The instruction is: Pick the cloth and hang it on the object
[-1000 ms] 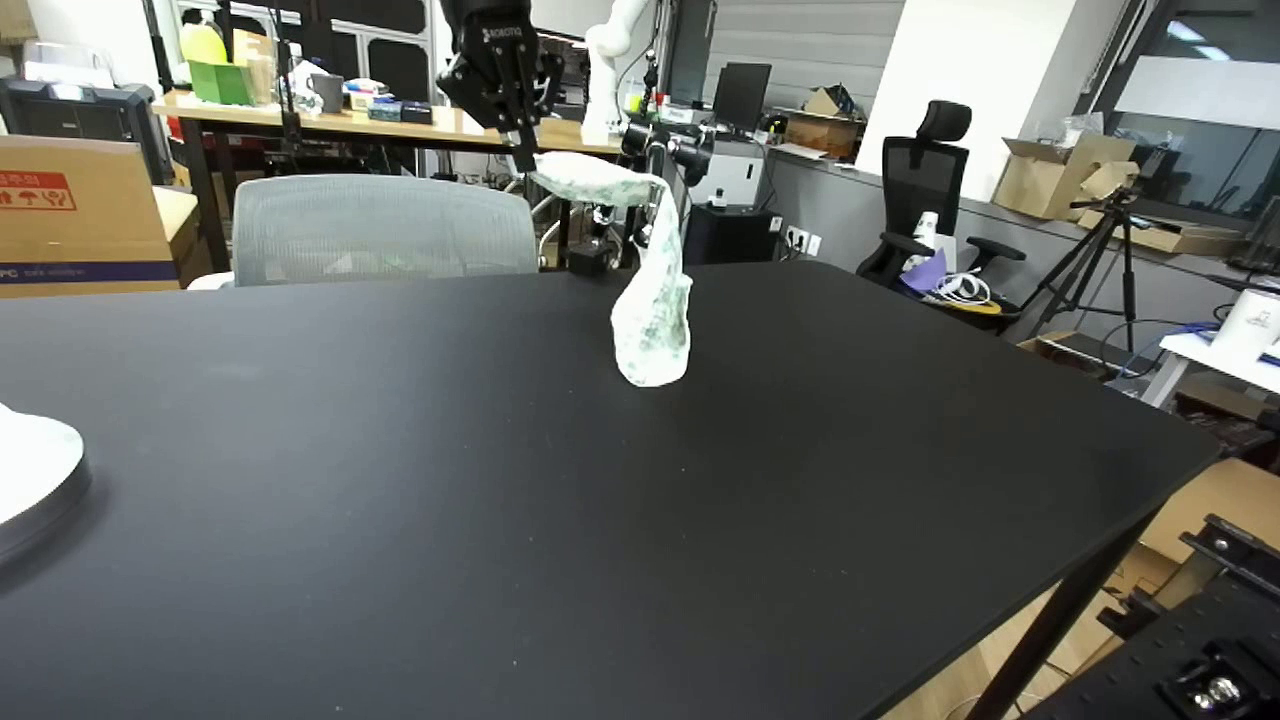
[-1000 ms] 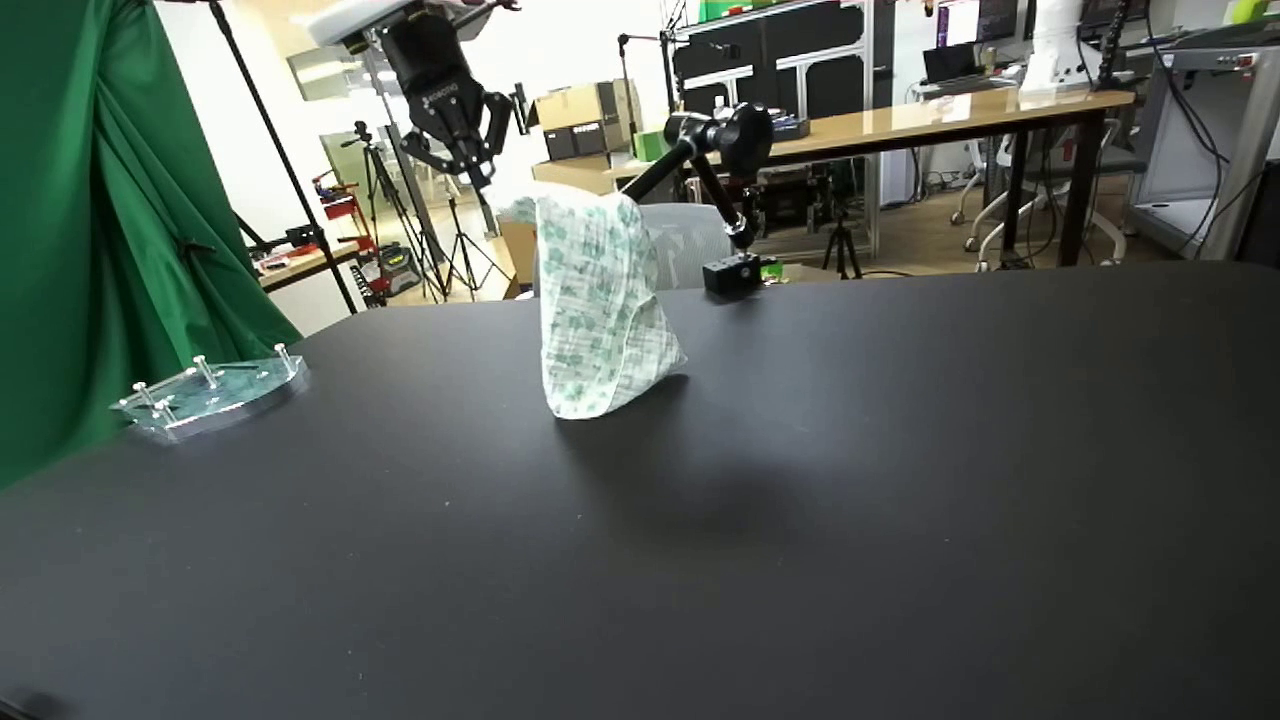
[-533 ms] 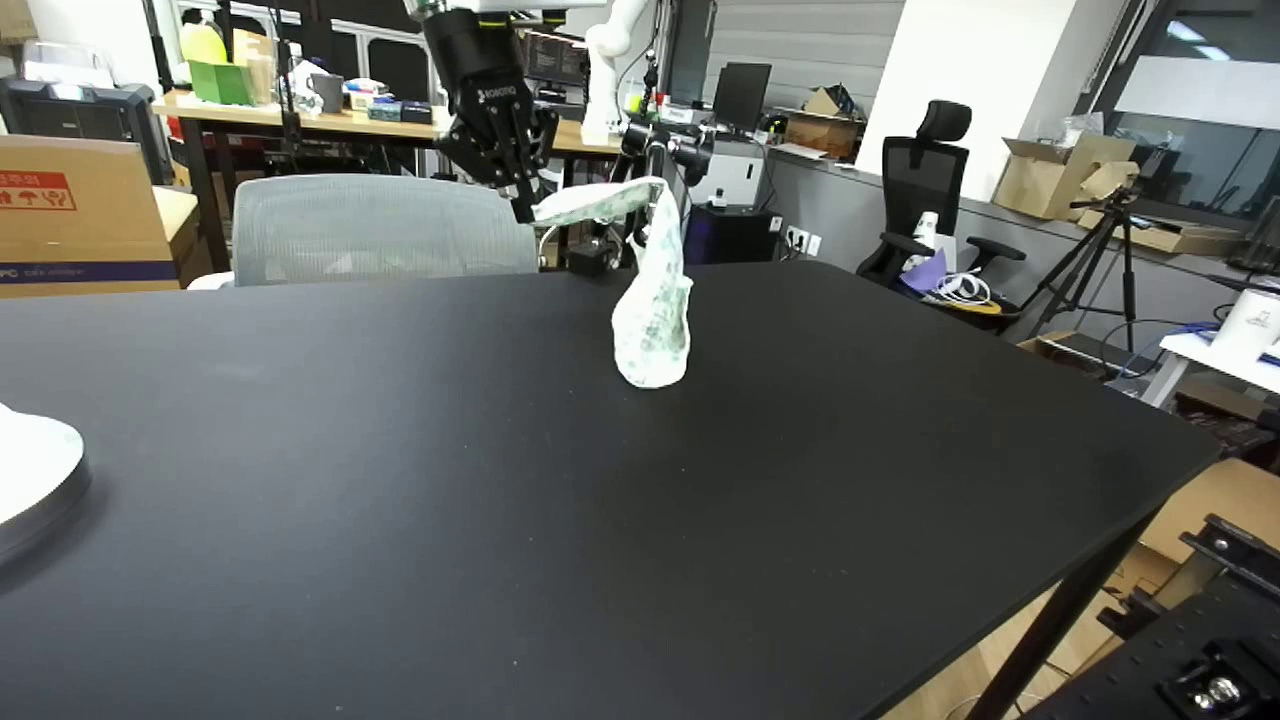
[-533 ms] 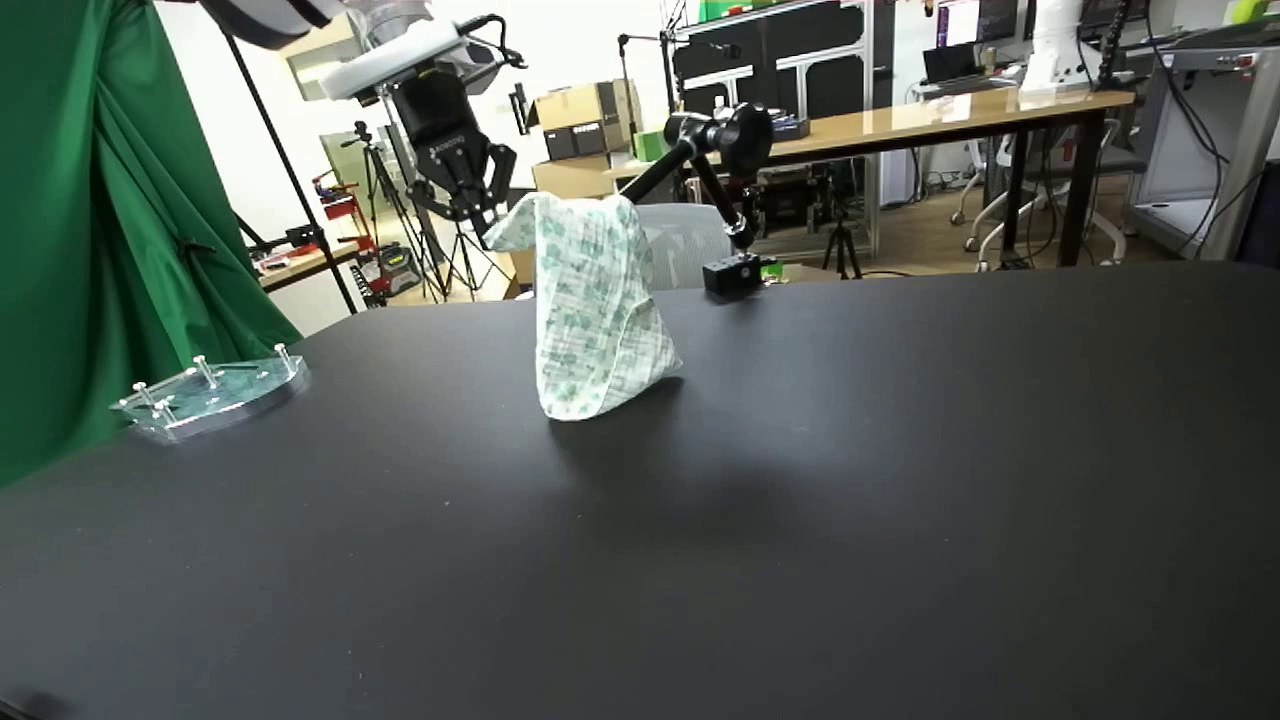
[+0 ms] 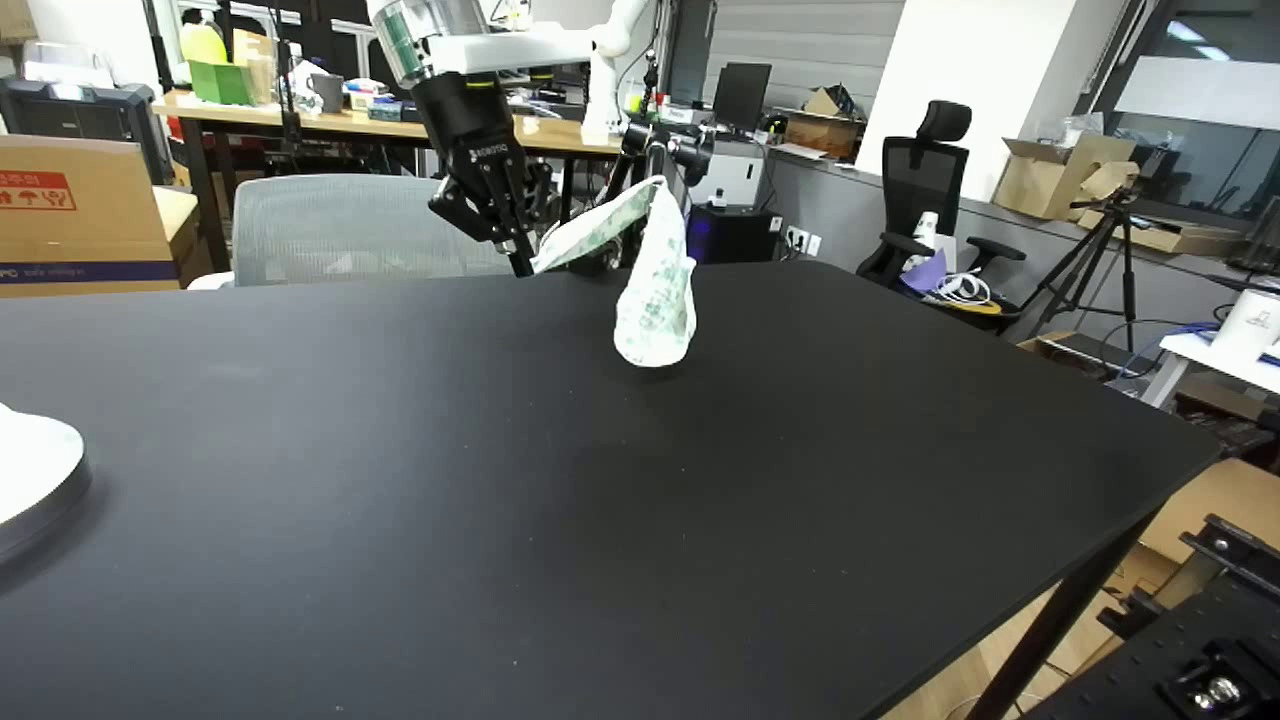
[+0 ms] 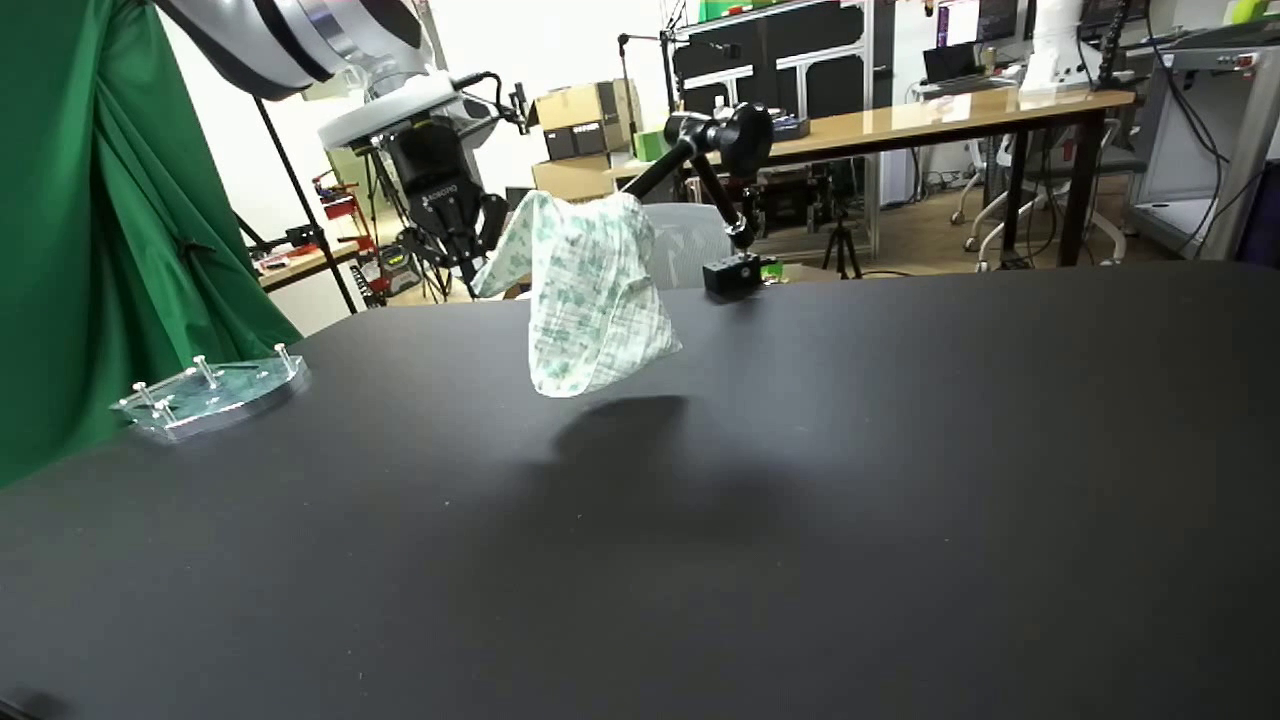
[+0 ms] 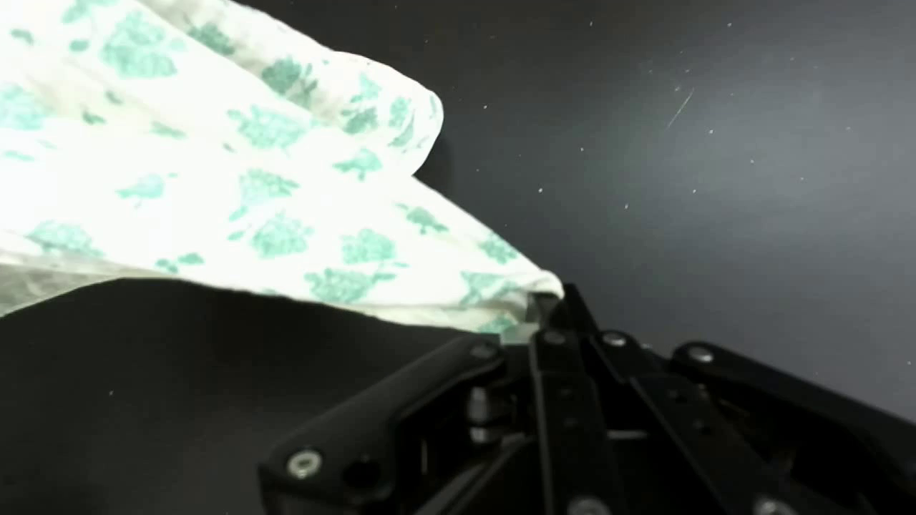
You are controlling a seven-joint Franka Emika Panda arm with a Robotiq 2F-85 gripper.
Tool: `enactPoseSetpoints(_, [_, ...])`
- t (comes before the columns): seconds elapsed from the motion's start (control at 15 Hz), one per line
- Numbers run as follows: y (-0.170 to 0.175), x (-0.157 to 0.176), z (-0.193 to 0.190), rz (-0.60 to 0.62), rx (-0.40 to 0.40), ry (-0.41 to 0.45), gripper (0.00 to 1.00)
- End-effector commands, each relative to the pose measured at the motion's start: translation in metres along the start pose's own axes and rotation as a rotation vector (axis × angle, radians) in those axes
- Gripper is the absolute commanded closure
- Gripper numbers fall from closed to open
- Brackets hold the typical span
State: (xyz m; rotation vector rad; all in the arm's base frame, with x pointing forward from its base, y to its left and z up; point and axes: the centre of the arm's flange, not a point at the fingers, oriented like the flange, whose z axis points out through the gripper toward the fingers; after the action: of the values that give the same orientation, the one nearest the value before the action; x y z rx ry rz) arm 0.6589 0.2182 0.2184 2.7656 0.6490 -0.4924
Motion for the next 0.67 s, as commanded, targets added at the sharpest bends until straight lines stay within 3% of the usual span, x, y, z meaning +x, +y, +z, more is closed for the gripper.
enactPoseSetpoints(0.0, [-0.0051,-0.0019,0.0032,0.009,0.008,-0.029,1.0])
enactPoseSetpoints(0.33, [-0.0091,-0.0053,0.0075,-0.004,0.011,-0.05,1.0])
enactPoseSetpoints(0.47, [-0.0103,-0.006,0.0068,-0.007,0.019,-0.059,0.73])
enactPoseSetpoints(0.6, [-0.0113,-0.007,0.0056,-0.017,0.022,-0.064,0.6])
